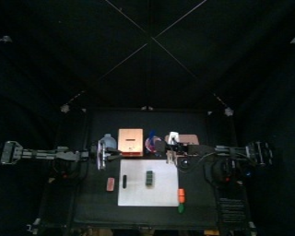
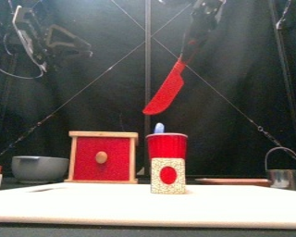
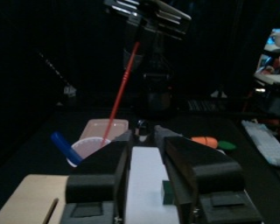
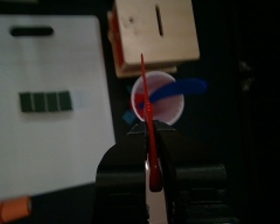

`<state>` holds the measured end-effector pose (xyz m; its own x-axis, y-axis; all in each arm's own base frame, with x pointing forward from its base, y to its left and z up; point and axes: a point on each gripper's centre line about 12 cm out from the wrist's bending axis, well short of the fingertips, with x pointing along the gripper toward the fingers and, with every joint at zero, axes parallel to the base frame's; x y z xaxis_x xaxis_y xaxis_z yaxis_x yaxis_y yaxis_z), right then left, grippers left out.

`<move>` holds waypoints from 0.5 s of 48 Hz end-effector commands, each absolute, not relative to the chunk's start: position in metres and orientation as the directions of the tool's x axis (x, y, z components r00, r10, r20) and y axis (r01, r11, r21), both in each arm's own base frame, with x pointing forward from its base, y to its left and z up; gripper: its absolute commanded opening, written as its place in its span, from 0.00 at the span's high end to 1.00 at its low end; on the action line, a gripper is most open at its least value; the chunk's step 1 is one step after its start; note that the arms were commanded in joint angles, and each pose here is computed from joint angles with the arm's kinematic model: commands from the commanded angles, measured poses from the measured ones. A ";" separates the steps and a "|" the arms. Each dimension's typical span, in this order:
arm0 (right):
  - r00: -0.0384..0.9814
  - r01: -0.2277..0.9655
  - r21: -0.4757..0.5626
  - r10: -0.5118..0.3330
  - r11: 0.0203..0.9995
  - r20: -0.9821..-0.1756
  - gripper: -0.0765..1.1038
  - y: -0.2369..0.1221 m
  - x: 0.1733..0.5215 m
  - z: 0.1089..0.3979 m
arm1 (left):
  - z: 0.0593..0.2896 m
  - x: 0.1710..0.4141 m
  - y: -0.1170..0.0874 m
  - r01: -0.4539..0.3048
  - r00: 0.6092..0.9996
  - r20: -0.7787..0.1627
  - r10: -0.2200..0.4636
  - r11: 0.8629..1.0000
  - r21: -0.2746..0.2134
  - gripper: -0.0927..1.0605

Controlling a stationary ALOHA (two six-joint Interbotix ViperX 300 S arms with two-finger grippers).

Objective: Cut the sushi into 4 pieces with the knife
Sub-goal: Grasp knife edge with left hand

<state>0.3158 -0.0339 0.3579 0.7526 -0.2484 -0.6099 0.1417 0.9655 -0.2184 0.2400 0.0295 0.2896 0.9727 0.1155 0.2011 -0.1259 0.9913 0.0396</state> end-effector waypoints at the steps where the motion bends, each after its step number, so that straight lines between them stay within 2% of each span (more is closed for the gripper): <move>1: 0.884 0.120 -0.179 -0.187 0.977 -0.428 0.87 -0.027 0.300 0.356 | 0.310 0.249 0.034 -0.141 0.958 0.258 0.123 0.989 0.051 0.15; 5: 0.940 0.084 -0.132 -0.123 0.988 -0.319 0.87 -0.020 0.288 0.340 | 0.308 0.257 0.033 -0.131 0.963 0.241 0.116 0.990 0.045 0.15; 9: 0.962 0.070 -0.099 -0.093 0.993 -0.257 0.87 -0.021 0.279 0.320 | 0.298 0.268 0.029 -0.109 0.975 0.199 0.098 0.993 0.045 0.15; 13: 0.974 0.068 -0.073 -0.082 0.995 -0.210 0.87 -0.025 0.275 0.306 | 0.278 0.281 0.024 -0.086 0.988 0.130 0.081 0.996 0.030 0.15; 24: 0.973 0.078 -0.049 -0.086 0.996 -0.214 0.87 -0.031 0.277 0.287 | 0.250 0.313 0.020 -0.067 0.997 0.031 0.066 0.998 0.022 0.15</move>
<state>0.2748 -0.0311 0.2818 0.9670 -0.0889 -0.2386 0.0789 0.9956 -0.0513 0.3027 0.0216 0.2453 0.9973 0.0724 0.0138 -0.0727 0.9971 0.0237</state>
